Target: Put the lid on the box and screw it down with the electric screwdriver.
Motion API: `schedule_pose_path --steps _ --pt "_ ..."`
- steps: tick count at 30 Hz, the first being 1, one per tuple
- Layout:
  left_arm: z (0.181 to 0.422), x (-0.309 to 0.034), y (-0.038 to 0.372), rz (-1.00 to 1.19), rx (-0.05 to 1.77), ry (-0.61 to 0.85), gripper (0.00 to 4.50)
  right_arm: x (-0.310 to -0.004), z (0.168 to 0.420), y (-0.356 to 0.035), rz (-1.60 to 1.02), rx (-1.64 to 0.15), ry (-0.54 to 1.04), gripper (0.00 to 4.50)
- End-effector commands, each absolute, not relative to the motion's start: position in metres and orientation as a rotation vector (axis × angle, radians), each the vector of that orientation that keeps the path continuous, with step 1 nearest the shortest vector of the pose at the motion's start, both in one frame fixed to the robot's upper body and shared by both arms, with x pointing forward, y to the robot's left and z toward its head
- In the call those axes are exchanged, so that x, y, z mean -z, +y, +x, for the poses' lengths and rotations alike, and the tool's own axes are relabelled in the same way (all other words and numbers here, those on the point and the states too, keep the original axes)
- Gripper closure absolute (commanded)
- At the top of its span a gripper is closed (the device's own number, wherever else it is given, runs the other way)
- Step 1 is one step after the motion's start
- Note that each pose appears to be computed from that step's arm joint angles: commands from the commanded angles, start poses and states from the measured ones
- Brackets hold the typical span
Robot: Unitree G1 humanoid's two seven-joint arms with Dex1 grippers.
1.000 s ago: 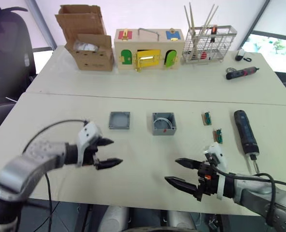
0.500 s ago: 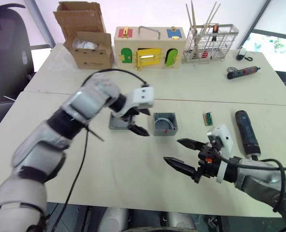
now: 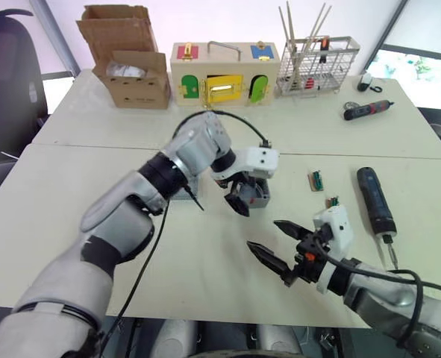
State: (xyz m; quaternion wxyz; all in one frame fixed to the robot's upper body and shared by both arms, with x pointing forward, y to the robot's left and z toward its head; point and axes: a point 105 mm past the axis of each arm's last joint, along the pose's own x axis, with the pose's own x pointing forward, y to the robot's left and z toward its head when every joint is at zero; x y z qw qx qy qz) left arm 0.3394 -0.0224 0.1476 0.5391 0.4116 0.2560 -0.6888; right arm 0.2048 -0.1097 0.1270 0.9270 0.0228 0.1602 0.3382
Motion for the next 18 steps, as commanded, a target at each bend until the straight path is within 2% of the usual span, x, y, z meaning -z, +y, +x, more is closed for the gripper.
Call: schedule_pose_path --steps 1,4,7,14,18 --pt "0.342 -0.156 -0.027 1.021 1.637 0.575 0.0 -0.138 0.203 -0.105 0.035 -0.696 0.264 0.02" --pt "0.342 -0.151 -0.028 1.028 1.641 0.592 0.0 -0.138 0.204 -0.105 0.033 -0.687 0.257 0.02" --pt "0.343 -0.146 -0.031 1.029 1.636 0.594 0.82 -0.139 0.206 -0.106 0.032 -0.674 0.248 0.0" --pt "0.346 -0.141 -0.035 1.03 1.629 0.594 4.43 -0.139 0.207 -0.107 0.036 -0.655 0.236 0.0" --pt "0.348 -0.14 -0.033 1.036 1.627 0.597 4.47 -0.137 0.205 -0.106 0.04 -0.66 0.246 0.0"
